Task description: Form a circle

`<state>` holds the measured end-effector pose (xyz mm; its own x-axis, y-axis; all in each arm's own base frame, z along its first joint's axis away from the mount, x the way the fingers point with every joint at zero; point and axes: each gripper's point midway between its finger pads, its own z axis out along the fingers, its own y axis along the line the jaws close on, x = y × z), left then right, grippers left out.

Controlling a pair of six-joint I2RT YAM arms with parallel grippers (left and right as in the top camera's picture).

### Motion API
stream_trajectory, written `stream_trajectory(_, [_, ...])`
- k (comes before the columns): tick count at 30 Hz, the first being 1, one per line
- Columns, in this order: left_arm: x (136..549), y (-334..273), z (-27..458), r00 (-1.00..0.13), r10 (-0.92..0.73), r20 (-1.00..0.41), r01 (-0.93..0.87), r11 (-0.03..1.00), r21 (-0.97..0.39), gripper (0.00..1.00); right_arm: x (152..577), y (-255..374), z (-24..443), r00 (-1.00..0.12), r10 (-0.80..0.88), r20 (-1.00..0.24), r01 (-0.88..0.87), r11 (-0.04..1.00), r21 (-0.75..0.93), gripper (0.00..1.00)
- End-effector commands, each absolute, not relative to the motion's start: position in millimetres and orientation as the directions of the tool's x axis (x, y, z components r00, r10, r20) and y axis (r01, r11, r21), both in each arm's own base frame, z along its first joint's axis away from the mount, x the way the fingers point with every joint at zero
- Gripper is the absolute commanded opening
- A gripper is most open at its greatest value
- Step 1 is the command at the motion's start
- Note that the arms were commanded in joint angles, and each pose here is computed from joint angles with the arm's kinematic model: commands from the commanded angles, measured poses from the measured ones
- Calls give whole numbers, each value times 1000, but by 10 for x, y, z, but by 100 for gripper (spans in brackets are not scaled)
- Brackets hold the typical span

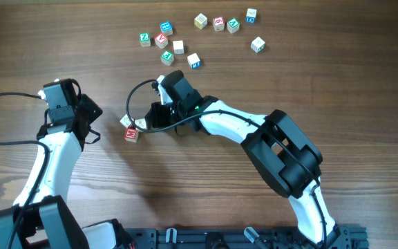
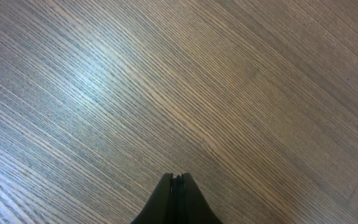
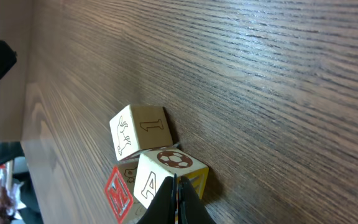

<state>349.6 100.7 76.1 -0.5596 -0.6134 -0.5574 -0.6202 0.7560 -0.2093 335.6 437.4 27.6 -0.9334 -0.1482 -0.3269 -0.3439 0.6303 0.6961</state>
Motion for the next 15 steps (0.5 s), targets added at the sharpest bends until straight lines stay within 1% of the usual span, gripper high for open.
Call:
stream_trajectory(1, [3501, 1059, 773, -544, -620, -565, -638, 743, -202, 4, 3309, 4338, 120, -964, -112, -242, -255, 647, 718, 5])
stream_trajectory(5, [3501, 1059, 773, -544, -620, -565, -638, 743, -202, 4, 3309, 4337, 119, -976, -78, -205, -205, 652, 730, 5])
stream_trajectory(9, [3501, 1059, 773, -544, -620, -565, -638, 743, -202, 4, 3325, 4328, 111, -977, -64, -201, -193, 659, 727, 5])
stream_trajectory(15, [3501, 1059, 773, -544, -620, -565, -638, 743, -202, 4, 3335, 4323, 107, -991, 5, -132, -95, 666, 740, 5])
